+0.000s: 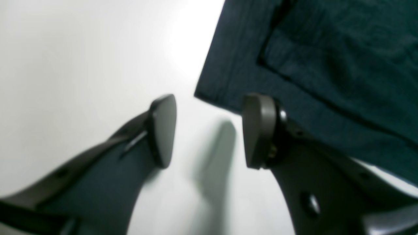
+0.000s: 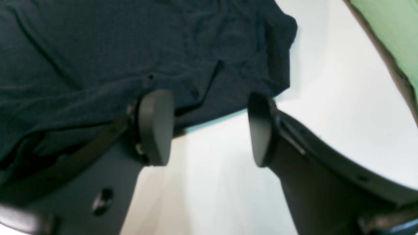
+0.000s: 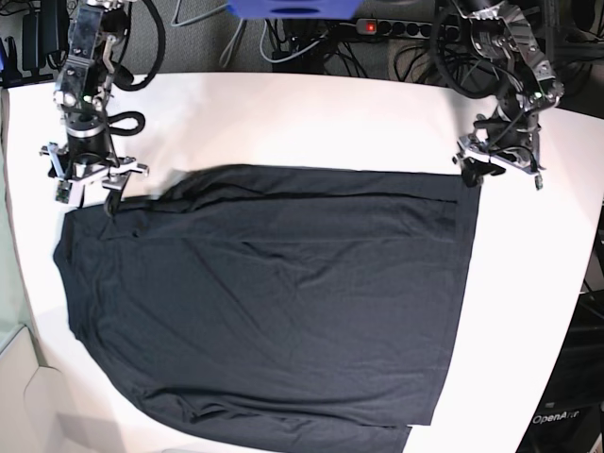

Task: Fold the T-shirt properly
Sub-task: 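Open both grippers and release the shirt edge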

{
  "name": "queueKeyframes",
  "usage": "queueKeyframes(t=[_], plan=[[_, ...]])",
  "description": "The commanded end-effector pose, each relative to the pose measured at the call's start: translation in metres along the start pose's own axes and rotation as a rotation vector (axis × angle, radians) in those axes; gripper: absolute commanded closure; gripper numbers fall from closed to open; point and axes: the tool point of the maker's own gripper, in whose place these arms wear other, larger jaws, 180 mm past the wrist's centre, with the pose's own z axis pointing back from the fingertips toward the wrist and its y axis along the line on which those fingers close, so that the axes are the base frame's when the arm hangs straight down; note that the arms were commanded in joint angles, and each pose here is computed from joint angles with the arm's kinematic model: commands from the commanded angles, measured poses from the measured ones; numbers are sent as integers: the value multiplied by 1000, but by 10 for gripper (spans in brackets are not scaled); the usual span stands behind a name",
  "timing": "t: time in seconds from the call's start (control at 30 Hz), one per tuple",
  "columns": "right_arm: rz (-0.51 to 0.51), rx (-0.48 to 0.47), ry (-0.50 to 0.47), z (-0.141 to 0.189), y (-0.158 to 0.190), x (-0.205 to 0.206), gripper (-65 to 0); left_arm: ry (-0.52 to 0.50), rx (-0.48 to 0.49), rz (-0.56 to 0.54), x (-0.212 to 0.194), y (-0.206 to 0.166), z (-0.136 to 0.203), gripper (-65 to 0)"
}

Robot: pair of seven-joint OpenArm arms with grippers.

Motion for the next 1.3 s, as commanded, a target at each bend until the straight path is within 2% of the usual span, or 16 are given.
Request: queueKeyframes(t=[0.0,0.1,0.2,0.47,0.67,0.73,0.77,0.9,1.27], plan=[[9,1,-50,0,-3,15,-372,17,6,-5,-1,1,0,-317],[10,-1,-50,0,-3,15,-372,8,1,-7,1,-1,-1,-317],[16,-1,-37,3,-4,9,-372,-42,-1,-7,9,-2,-2,-317],[18,-2,-32,5,-5,7,-372,38,-10,70,-23,1,-22,-314],[18,-5,-34,6,-6,8,-372,52,-29,64,-26,-8,-26,-310],[18,-5,-33,6,-6,8,-372,61,-49,45,-28,-16,-28,-271],[18,-5,-33,6,-6,8,-372,66,-55,40,-30,-19,-28,-230],[20,-7,-33,6,-7,8,-372,75,-59,38,-31,-21,-29,-9],[50,-5,-51,2,-13,18,-373,64,-52,31,-26,-18,-26,0]])
